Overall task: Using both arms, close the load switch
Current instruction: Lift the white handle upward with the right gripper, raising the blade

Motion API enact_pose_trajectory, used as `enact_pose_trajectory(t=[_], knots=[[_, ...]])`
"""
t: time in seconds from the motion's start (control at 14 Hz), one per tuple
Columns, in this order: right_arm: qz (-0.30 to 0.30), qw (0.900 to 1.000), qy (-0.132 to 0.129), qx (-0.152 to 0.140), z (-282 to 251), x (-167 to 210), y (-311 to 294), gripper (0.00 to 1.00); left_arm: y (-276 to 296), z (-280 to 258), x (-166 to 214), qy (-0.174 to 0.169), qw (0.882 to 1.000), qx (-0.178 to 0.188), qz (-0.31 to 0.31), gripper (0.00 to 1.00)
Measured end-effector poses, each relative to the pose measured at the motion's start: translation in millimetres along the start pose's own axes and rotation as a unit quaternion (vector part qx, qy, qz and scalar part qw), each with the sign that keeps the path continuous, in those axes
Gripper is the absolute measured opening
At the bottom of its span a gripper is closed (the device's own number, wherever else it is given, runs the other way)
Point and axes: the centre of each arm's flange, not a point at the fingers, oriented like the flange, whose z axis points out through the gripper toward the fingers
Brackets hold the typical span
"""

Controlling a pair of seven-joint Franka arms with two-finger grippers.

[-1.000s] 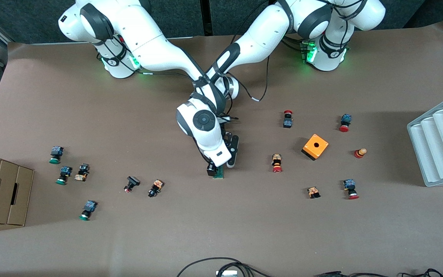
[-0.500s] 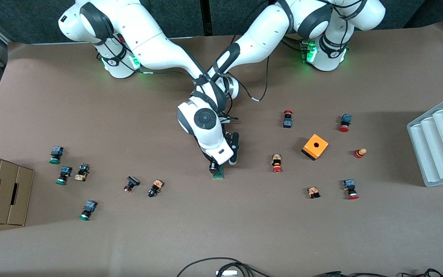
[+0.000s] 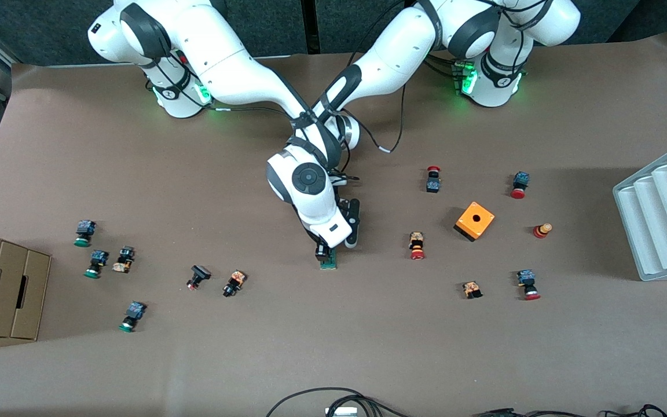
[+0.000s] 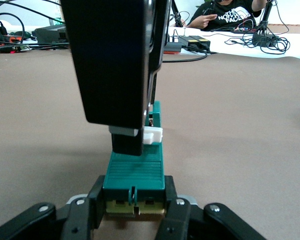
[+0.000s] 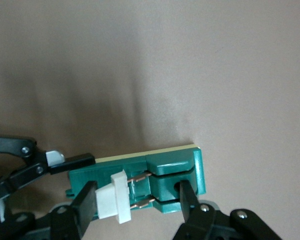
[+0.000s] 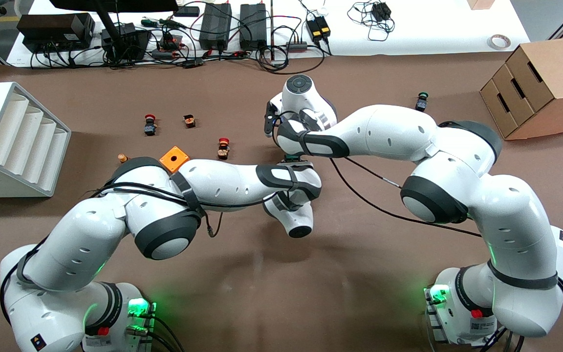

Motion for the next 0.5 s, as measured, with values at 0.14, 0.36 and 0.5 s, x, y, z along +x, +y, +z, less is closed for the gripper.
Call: enact_pose_trajectory(t=[0.14, 0.36, 0.5], knots=[[-0.005, 1.000, 0.001, -0.001, -2, 0, 1, 0.74, 0, 0, 0, 0.000, 1.000, 0.000, 0.000, 0.48], [-0.011, 1.000, 0.004, -0.005, -10, 0, 4, 0.74, 0, 0, 0, 0.000, 1.000, 0.000, 0.000, 0.48], [-0.010, 1.000, 0.003, -0.018, -13, -9, 18, 0.74, 0, 0, 0, 0.000, 1.000, 0.000, 0.000, 0.48]])
